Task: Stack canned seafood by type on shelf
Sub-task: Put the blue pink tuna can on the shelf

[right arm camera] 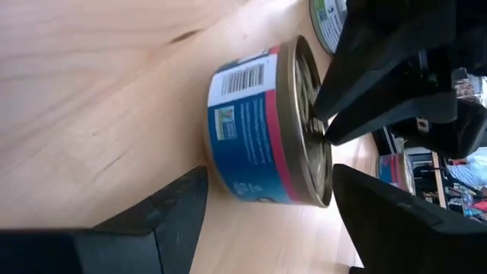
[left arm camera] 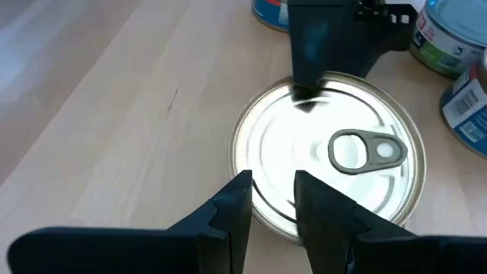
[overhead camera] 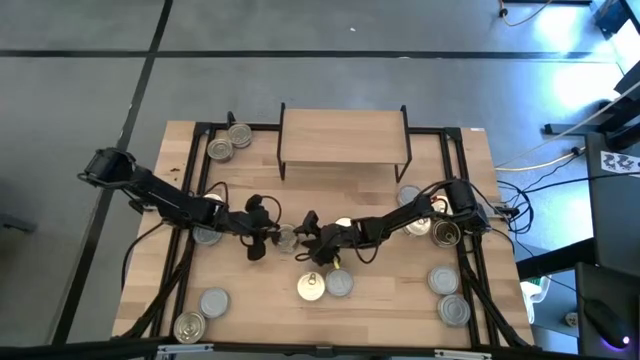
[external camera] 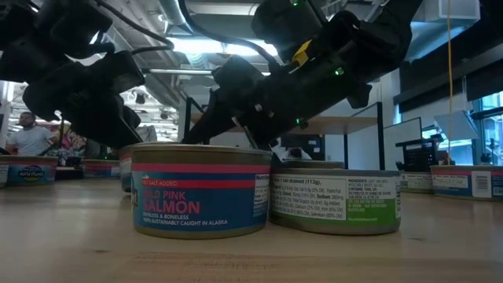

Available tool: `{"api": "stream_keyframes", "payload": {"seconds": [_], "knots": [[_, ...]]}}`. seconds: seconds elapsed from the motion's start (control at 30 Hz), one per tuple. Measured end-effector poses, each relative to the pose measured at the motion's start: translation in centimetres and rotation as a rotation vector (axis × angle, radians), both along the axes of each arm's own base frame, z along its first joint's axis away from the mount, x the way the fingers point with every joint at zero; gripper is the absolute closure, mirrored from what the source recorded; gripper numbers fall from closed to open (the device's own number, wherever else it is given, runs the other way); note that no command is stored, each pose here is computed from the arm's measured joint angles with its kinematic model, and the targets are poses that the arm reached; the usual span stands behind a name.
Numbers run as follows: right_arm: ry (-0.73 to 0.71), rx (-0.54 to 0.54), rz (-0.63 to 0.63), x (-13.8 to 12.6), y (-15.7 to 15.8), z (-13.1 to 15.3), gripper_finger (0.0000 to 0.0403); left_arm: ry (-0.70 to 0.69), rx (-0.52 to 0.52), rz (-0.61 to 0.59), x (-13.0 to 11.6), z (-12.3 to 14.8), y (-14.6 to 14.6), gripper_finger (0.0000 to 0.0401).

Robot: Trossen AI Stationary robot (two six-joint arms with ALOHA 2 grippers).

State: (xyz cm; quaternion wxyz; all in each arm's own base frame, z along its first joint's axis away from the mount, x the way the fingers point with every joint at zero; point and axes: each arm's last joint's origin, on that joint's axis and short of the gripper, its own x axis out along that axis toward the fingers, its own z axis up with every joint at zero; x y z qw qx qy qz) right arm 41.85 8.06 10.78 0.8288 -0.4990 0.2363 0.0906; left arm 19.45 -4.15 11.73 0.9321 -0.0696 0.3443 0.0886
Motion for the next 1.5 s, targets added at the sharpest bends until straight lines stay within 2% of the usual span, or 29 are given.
{"api": "stream_keyframes", "payload": {"seconds": [0.37,0.57,0.97,1.07,1.17,1.2,1.37,1.5], "knots": [[-0.003,-0.055,0.036,0.0,0.1,0.1,0.0125,-0.104,-0.049,0.036,-1.2,-1.1,0.3,0.0301],[-0.021,-0.059,0.016,0.3,-0.4,0.3,0.0125,-0.109,-0.047,0.034,-1.2,-1.0,0.3,0.0301],[-0.020,-0.065,-0.009,3.3,-0.4,0.1,0.0126,-0.112,-0.043,0.042,-1.2,-1.0,0.4,0.0301],[-0.024,-0.063,-0.012,3.4,-0.5,0.2,0.0149,-0.111,-0.042,0.042,-1.2,-1.0,0.4,0.0301],[-0.015,-0.067,-0.014,3.4,-0.5,0.2,0.0206,-0.110,-0.041,0.043,-1.2,-1.1,0.4,0.0301],[-0.006,-0.067,-0.016,3.3,-0.5,0.1,0.0212,-0.111,-0.041,0.044,-1.2,-1.1,0.4,0.0301],[0.003,-0.050,-0.054,3.0,0.1,0.8,0.0211,-0.116,-0.034,0.028,-1.3,-0.8,0.4,0.0301],[0.059,-0.038,-0.053,1.9,0.6,2.9,0.0211,-0.136,-0.029,0.003,-1.5,-0.2,0.4,0.0301]]}}
